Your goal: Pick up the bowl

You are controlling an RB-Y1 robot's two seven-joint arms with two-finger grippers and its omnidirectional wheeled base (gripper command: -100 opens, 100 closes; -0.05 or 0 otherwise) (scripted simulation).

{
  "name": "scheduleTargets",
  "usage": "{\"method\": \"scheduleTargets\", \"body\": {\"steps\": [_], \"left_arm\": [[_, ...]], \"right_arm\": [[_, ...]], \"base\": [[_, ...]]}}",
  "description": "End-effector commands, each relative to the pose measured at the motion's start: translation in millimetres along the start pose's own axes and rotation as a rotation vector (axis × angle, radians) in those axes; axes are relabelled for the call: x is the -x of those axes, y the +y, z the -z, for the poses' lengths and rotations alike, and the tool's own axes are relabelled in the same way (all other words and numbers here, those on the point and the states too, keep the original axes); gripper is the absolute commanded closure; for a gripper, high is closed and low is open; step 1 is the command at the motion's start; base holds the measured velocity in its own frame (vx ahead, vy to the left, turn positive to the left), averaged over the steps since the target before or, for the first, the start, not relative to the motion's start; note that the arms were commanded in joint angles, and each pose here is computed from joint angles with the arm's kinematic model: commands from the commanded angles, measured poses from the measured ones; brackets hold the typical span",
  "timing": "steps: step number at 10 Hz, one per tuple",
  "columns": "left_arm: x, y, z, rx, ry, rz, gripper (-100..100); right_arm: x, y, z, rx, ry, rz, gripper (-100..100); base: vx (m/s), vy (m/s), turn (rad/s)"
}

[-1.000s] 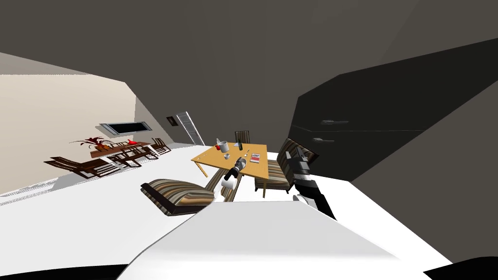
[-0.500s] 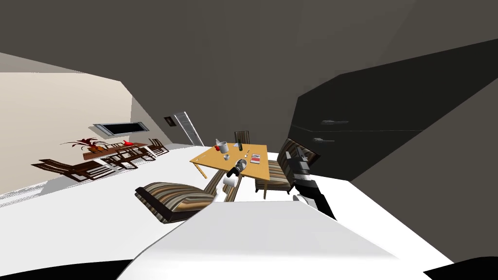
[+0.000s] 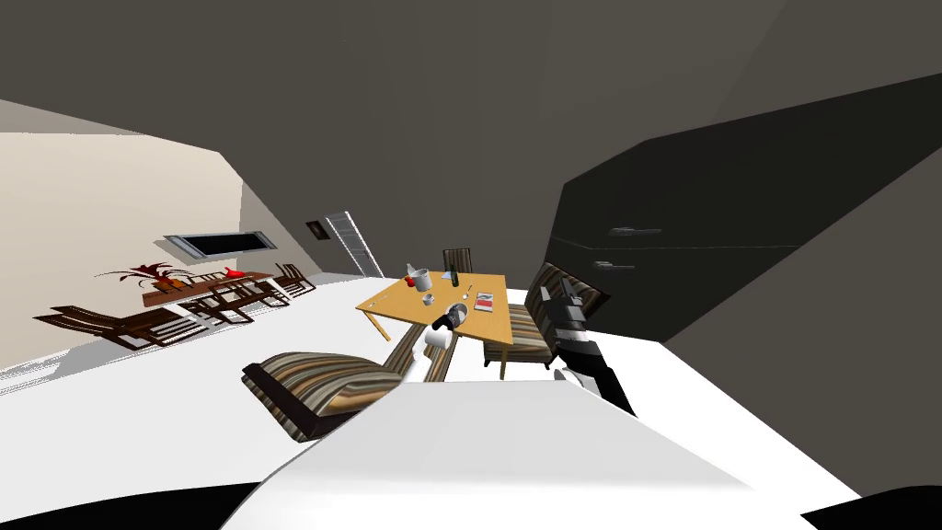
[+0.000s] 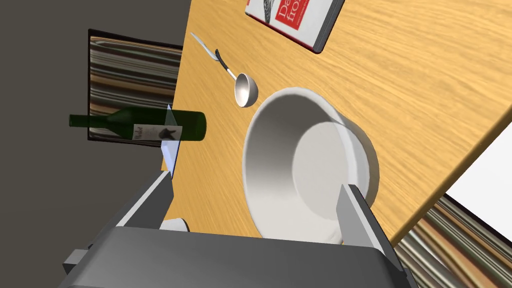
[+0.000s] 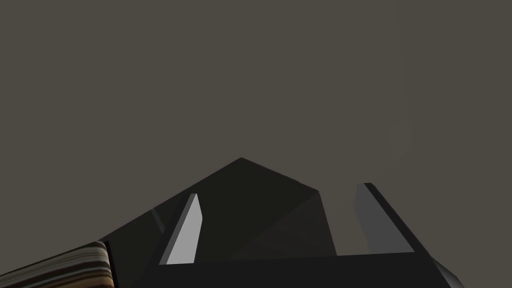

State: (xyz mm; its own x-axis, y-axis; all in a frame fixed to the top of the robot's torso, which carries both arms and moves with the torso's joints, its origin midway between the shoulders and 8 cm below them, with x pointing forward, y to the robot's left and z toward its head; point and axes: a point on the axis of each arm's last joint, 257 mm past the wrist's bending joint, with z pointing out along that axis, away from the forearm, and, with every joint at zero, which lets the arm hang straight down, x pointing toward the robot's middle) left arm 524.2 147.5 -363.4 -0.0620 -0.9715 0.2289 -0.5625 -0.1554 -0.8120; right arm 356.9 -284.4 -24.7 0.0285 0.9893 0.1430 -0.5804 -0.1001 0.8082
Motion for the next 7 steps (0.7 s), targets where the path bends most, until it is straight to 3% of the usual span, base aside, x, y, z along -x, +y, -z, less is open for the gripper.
{"method": "scheduleTargets", "body": {"steps": [1,7], "left_arm": [[4.4,9,-5.1,0.05,-0.021,0.017,-100],[18.6,41,-9.5,0.193,-0.082,0.044,-100]], "right_arm": [[0,0,0.0,0.0,0.0,0.0,0],[0,0,0.0,0.0,0.0,0.0,0]], "base": [[0.043,0.036,-0.025],[0.029,0.029,-0.016]]}}
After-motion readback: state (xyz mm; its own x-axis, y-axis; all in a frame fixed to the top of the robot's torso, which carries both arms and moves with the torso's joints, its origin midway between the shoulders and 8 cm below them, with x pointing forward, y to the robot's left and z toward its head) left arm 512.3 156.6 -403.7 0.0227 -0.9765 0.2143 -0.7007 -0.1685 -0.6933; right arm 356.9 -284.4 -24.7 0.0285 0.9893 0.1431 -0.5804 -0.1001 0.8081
